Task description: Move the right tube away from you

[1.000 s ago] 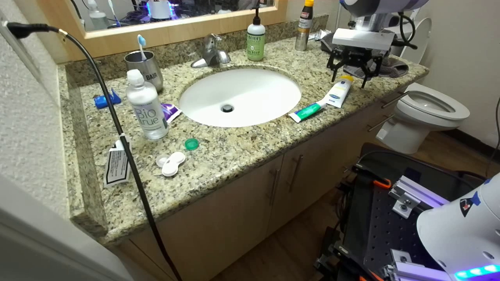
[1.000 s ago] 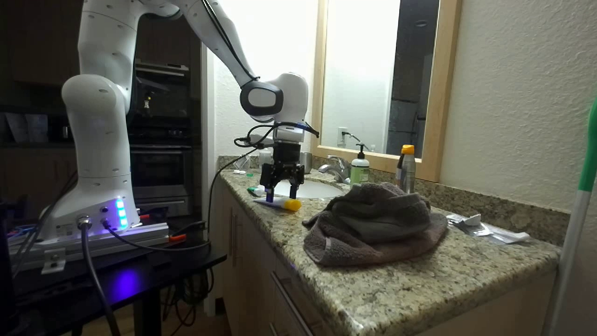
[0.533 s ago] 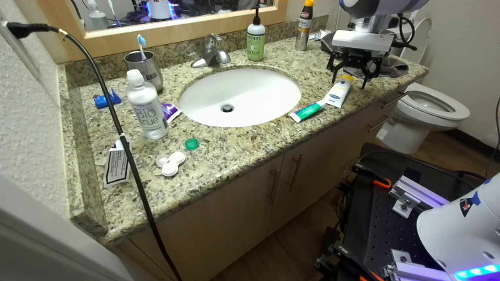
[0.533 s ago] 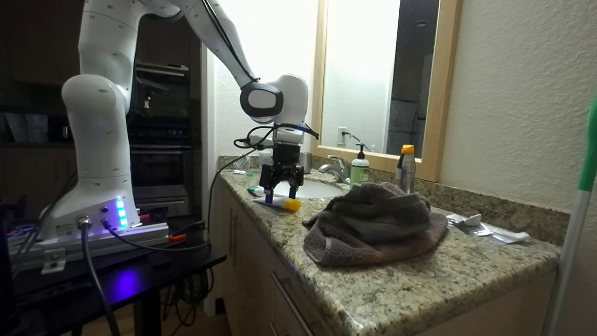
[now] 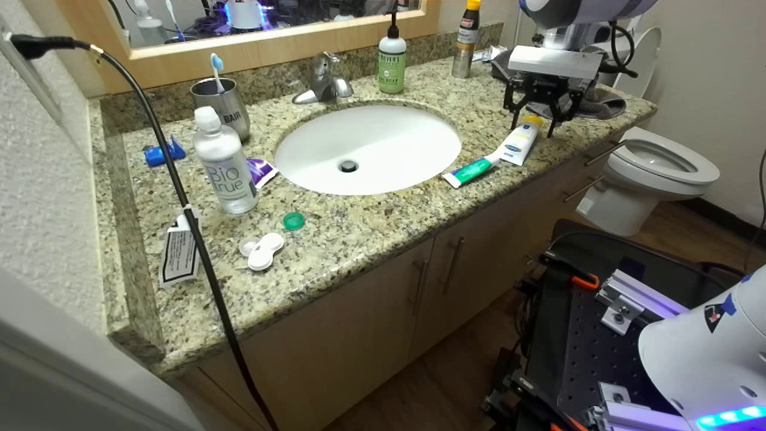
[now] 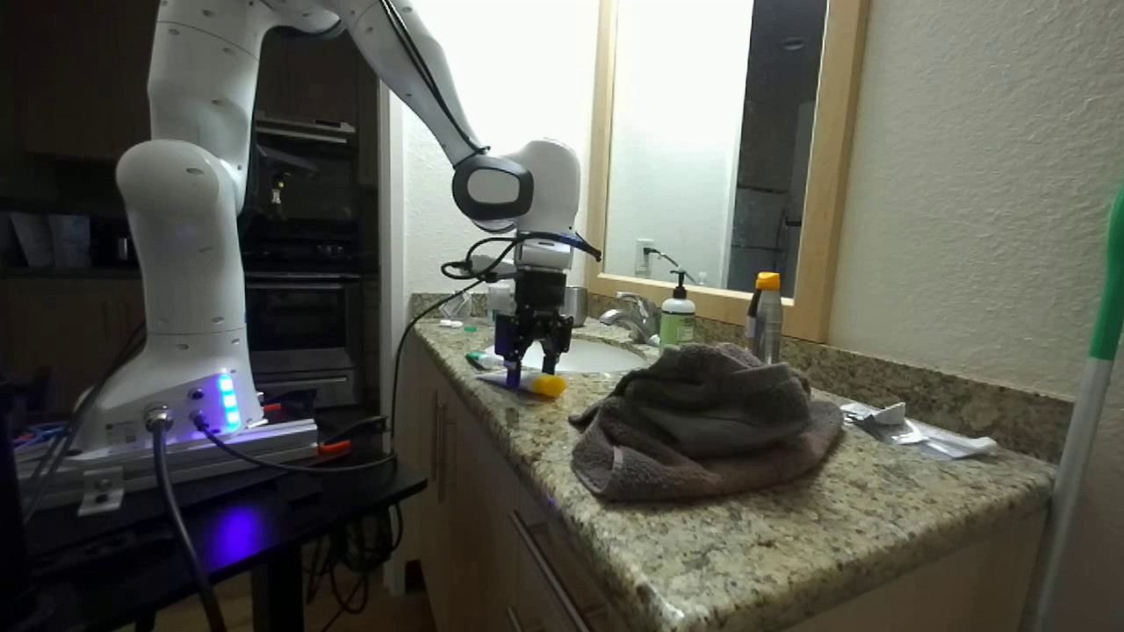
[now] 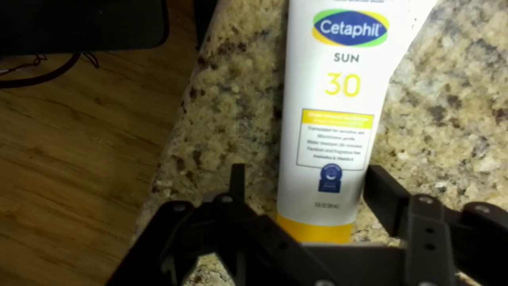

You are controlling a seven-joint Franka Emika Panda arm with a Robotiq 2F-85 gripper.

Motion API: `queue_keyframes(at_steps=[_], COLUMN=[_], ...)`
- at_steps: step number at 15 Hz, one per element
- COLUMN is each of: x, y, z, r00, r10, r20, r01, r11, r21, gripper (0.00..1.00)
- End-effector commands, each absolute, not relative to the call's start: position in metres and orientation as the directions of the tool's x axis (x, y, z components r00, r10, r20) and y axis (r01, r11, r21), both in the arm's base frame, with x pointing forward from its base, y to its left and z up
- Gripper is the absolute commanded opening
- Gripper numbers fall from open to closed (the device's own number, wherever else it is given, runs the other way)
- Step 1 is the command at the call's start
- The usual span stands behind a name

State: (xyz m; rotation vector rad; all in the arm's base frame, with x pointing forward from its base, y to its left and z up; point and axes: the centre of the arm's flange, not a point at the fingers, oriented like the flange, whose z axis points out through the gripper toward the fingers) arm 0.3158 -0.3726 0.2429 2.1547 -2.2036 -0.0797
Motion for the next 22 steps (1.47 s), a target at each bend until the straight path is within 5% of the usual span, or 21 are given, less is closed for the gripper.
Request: queue_keyframes(at_steps=[1,6,10,20,21,22], x=[0.318,0.319,0.322,0.358,0.353,0.356], y=[-0.374,-0.373,-0.381,-0.423,-0.422,-0.423], z=[0.236,0.238,0.267,0.372,0.359,0.365], r00=[-0.021,-0.024,-0.029,-0.105,-0.097,-0.096], r10=[-1.000,-1.000,-0.999,-0.994,-0.995,-0.995], r20=[0.014,0.009,-0.026,0.012,0.034,0.032], r01=[-0.997,-0.998,-0.999,-0.994,-0.995,-0.995], r11=[0.022,0.024,0.028,0.105,0.096,0.096], r21=[0.073,0.066,0.046,-0.024,-0.026,-0.027], gripper=[0.46,0.15,0.05,0.06,0.23,0.23])
